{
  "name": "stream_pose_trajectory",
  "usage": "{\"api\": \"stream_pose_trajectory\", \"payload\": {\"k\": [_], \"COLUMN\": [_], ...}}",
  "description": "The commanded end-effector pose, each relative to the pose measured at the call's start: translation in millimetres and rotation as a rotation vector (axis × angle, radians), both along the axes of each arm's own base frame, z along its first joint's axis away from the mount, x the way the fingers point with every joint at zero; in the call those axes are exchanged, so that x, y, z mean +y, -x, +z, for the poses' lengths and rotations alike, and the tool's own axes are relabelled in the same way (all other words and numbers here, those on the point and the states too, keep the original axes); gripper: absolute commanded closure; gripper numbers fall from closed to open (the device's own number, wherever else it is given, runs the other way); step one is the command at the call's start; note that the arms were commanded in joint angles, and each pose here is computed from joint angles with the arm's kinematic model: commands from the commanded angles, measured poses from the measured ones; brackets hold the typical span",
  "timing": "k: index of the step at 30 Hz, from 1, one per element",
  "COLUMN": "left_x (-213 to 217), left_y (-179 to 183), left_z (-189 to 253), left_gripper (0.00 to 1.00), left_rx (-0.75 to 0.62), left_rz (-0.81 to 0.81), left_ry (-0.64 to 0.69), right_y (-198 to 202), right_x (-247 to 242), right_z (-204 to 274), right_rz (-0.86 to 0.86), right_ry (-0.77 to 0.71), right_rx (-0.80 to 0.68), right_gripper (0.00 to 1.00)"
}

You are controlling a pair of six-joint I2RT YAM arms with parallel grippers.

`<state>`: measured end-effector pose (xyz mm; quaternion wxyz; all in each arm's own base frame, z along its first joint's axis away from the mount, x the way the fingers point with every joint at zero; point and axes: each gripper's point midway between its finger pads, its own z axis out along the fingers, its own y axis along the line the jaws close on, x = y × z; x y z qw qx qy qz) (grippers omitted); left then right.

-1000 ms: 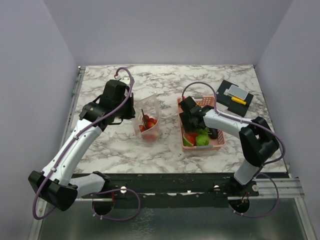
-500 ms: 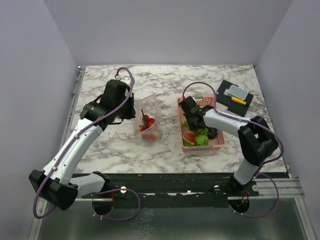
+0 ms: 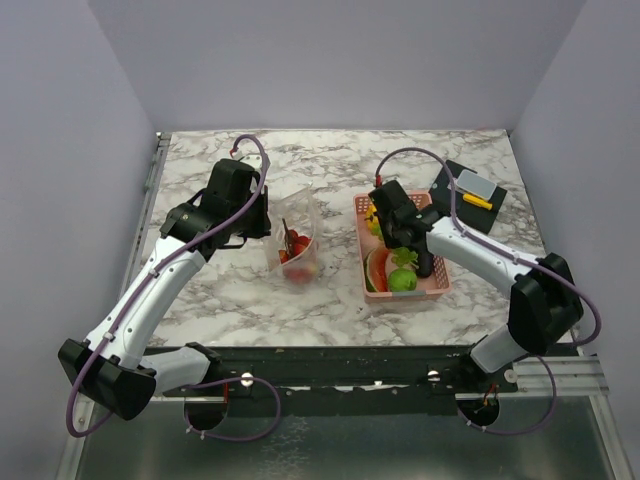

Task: Place the food in the zip-top bag and seal the zipper
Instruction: Pick up the fake fruit from the bin, then place the fake fruit in the zipper food storage bag.

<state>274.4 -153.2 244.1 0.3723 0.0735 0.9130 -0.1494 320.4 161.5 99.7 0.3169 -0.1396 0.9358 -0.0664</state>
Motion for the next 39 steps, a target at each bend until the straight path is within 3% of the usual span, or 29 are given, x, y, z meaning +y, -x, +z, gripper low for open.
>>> {"api": "stream_pose_trajectory", "payload": {"k": [1, 11, 28, 39], "left_x": [-0.6, -0.9, -1.6, -9.3], "left_y": [0.5, 0.1, -1.6, 1.2], "left_z": [6.3, 7.6, 8.2, 5.7], "left_gripper": [1.0, 1.0, 1.0, 1.0], "left_rx": [-0.017, -0.022, -0.029, -0.015], "left_rz": [-0.011, -0.01, -0.005, -0.033], "left_ry": [0.006, 0.012, 0.019, 0.051], "right_y": [-6.3, -2.7, 34.0, 36.4], "right_x": [-6.6, 15.6, 114.6, 159.8], "right_z": [42.3, 115.2, 263.8, 310.3], "right_rz": [-0.033, 0.022, 0.333, 0.369], "right_ry": [-0.016, -0.23, -0.842, -1.093], "right_rx": [-0.089, -0.204, -0.345, -0.401], "right_gripper": [0.99, 0.99, 0.99, 0.99]}}
